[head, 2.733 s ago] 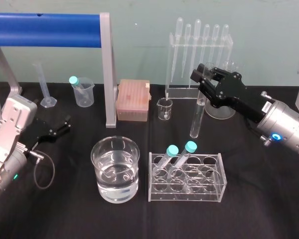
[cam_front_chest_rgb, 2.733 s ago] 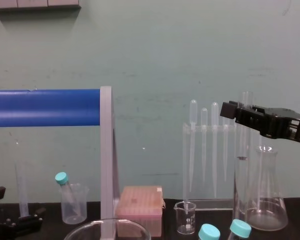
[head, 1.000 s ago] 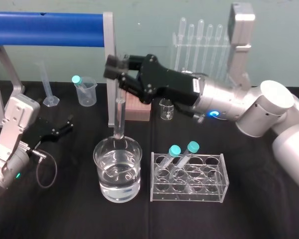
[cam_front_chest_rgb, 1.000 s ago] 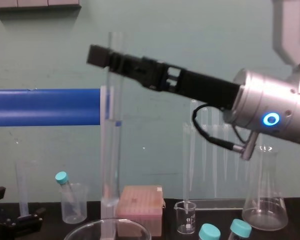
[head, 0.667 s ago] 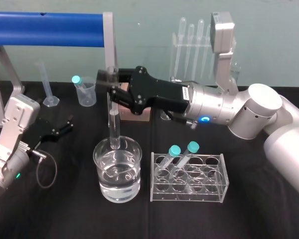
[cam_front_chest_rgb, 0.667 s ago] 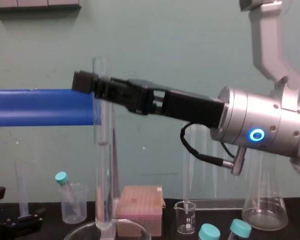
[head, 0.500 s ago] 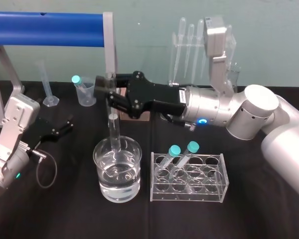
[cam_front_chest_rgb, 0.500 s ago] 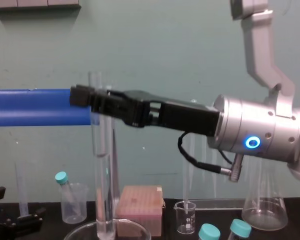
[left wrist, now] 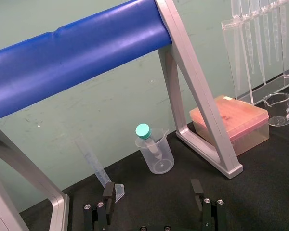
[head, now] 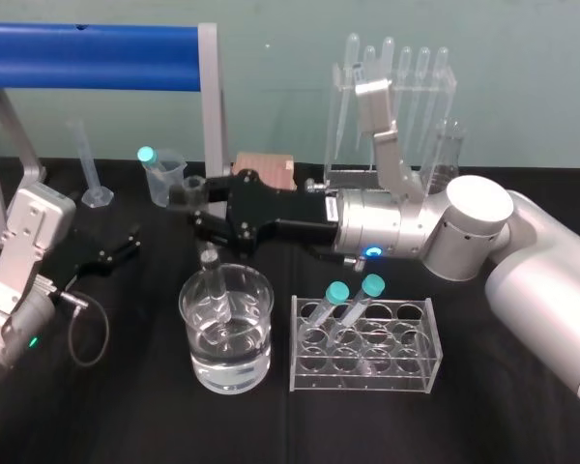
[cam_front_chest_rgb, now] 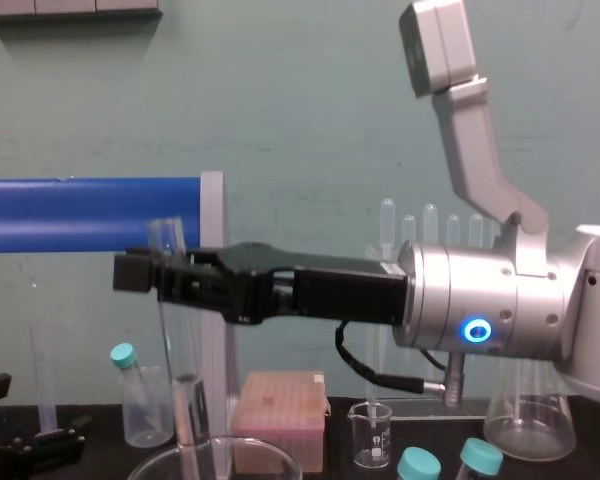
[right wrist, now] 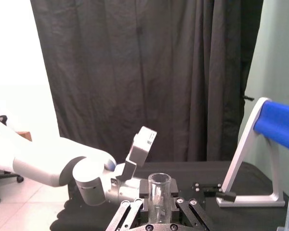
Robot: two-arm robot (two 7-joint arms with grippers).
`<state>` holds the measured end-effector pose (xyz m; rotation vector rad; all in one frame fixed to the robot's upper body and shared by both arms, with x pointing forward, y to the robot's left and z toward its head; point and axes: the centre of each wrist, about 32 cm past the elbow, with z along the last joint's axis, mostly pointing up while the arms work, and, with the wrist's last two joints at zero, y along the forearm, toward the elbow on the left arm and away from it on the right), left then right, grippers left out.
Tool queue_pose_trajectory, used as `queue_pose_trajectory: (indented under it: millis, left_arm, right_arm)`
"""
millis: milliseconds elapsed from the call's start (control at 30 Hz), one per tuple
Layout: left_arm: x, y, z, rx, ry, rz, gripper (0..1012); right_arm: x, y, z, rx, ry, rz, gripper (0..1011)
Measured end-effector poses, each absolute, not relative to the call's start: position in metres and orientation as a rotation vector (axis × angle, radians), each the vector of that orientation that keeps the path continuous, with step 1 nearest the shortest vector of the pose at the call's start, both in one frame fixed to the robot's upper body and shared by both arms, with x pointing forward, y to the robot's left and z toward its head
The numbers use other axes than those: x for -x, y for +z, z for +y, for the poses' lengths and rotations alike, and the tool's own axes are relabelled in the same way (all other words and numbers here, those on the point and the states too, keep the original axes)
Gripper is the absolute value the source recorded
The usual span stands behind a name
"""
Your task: Hold the test tube with one hand and immerse one end into the beaker, then return it to the test tube rack.
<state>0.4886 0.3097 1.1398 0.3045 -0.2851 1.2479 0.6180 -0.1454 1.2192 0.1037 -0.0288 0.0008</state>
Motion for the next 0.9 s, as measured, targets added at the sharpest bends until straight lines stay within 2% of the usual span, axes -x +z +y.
queue_pose_trajectory:
  millis: [433,900]
  left_arm:
    - [-0.489,1.14,0.31,-0.304,1.248,-0.285,1000]
    - [-0.489,1.14,0.31,-0.305,1.248,-0.285,1000]
  right_arm:
    - [-0.616,1.204,-0.147,-0.053,-0.012,0.009,225]
    - [-0.616,1.2,-0.147,-0.041,-0.016,0.028,225]
